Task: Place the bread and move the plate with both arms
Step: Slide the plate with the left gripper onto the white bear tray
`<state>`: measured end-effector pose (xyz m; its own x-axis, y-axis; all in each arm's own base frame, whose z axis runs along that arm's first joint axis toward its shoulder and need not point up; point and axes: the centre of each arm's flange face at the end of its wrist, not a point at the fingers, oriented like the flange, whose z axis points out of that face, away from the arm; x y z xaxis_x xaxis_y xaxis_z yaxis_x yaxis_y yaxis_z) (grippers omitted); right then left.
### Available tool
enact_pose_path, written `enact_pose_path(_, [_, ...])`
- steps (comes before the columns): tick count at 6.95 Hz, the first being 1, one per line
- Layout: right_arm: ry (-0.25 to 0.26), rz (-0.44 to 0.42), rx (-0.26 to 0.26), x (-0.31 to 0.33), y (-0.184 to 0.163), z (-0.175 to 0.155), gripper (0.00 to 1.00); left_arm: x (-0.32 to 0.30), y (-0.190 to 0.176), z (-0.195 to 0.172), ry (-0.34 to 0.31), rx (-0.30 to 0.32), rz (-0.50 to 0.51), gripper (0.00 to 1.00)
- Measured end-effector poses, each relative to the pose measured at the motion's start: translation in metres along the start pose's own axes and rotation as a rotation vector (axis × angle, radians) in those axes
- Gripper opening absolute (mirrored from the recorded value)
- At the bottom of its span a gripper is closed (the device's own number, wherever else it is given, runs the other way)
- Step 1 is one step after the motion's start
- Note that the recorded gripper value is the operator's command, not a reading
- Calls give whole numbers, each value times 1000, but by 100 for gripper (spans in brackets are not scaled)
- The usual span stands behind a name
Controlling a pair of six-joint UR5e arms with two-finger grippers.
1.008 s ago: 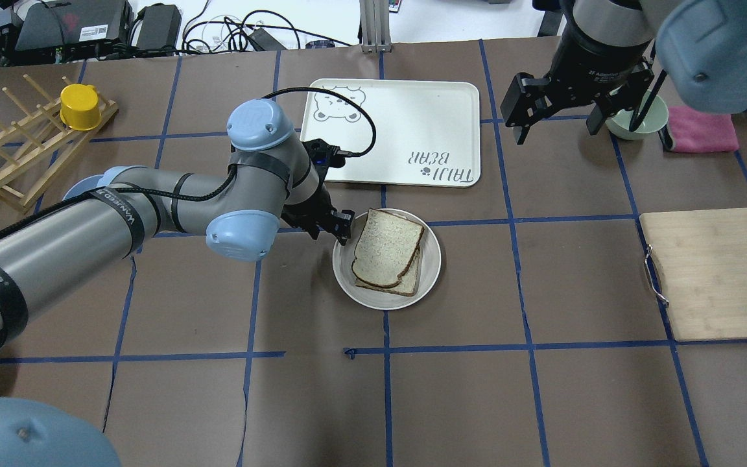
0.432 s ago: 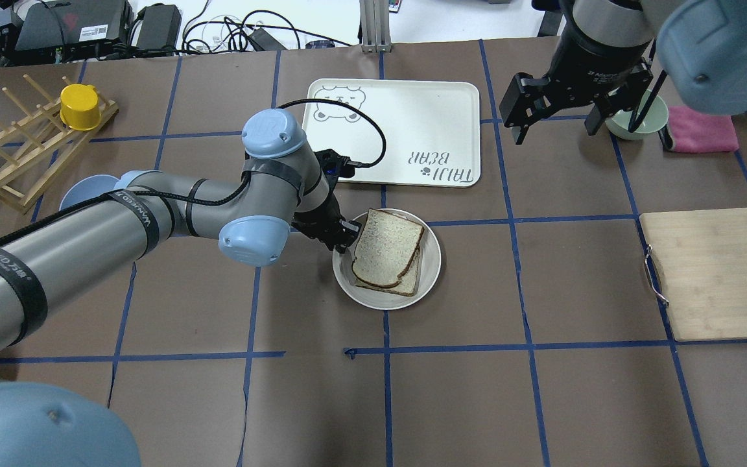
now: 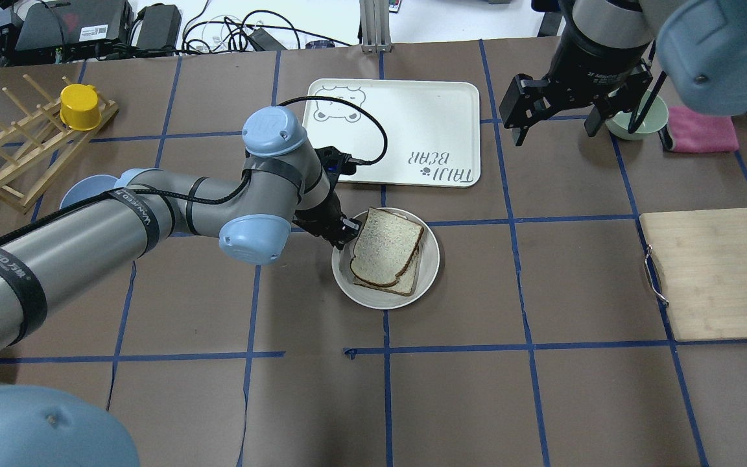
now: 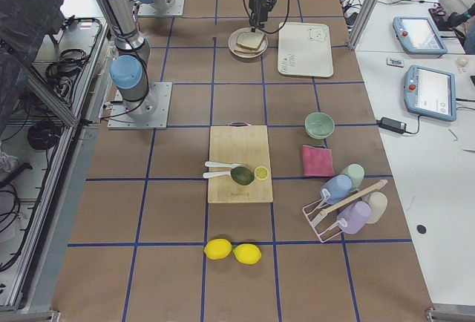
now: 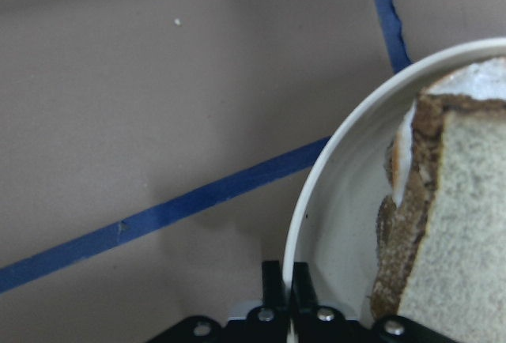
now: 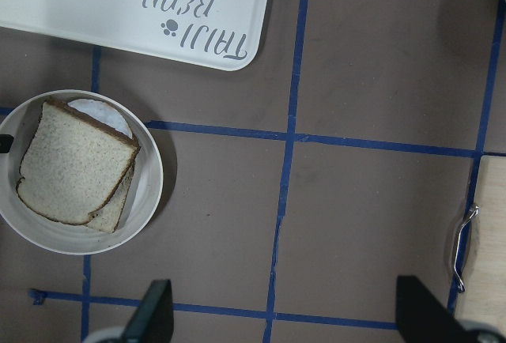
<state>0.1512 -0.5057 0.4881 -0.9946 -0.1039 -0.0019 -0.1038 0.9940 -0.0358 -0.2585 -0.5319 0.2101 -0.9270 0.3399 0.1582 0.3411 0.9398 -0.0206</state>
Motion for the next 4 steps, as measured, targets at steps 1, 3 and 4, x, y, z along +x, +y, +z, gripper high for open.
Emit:
enact_pose_path(1, [0, 0, -1, 0, 0, 0, 100, -11, -10, -22, 13, 18, -14, 0])
enact_pose_path(3, [0, 0, -4, 0, 0, 0, 100, -34, -31, -57, 53, 35, -53, 0])
enact_pose_path(4, [-1, 0, -6, 0, 1, 1, 100, -41, -44, -69, 79, 54, -67, 0])
